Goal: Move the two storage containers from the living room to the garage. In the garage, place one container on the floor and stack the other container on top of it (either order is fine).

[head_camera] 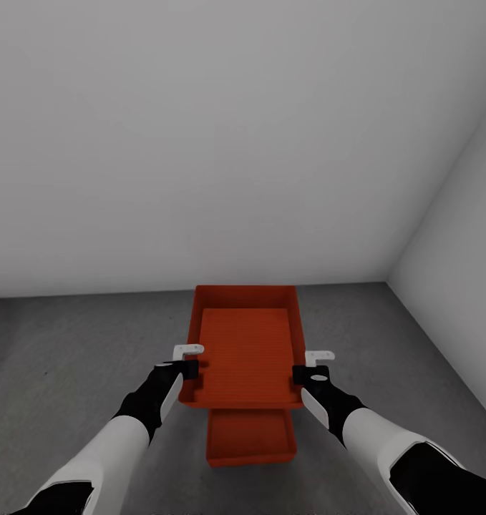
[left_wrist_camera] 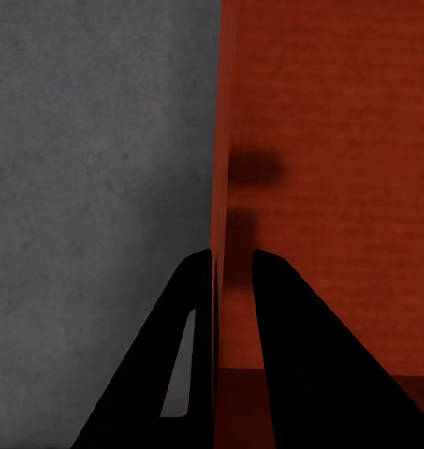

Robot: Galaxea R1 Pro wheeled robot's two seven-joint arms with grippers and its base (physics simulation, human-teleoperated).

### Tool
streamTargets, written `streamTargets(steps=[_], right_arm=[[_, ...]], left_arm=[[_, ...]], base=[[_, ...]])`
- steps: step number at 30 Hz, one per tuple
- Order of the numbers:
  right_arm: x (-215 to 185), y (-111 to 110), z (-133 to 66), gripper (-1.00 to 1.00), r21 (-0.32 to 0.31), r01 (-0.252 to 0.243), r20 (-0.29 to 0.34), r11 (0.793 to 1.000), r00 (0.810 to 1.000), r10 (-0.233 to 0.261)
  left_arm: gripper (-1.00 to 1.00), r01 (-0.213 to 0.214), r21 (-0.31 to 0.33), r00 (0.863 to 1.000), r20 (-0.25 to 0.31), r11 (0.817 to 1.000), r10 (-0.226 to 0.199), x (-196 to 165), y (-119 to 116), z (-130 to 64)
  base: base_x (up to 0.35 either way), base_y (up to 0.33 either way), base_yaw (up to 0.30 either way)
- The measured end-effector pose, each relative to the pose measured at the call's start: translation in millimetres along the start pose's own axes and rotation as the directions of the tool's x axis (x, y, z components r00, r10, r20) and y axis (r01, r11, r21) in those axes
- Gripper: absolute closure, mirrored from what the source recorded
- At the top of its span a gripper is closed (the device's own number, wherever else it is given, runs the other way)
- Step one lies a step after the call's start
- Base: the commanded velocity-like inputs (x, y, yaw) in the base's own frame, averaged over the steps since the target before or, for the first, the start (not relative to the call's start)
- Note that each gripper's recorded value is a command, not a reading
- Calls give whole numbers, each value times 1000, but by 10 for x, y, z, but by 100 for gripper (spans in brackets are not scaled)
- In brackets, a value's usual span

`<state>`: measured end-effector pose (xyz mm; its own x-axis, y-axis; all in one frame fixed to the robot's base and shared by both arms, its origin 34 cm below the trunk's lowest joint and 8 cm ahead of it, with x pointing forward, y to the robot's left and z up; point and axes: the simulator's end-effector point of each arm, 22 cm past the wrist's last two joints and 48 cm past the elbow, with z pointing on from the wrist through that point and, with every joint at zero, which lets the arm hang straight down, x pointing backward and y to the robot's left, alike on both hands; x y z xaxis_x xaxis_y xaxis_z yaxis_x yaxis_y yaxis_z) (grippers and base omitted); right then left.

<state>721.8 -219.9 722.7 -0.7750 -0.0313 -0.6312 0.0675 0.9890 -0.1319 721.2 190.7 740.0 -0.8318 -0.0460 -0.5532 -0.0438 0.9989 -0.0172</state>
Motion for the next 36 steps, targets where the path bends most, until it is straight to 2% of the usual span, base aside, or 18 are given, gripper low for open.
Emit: streamTargets(steps=[36], right_arm=[[323,32,162,100,-1,9,-54,1000,998,-9]], left_arm=[[100,0,-2,999,-54,1000,0,300,10,203]], base=[[0,0,0]])
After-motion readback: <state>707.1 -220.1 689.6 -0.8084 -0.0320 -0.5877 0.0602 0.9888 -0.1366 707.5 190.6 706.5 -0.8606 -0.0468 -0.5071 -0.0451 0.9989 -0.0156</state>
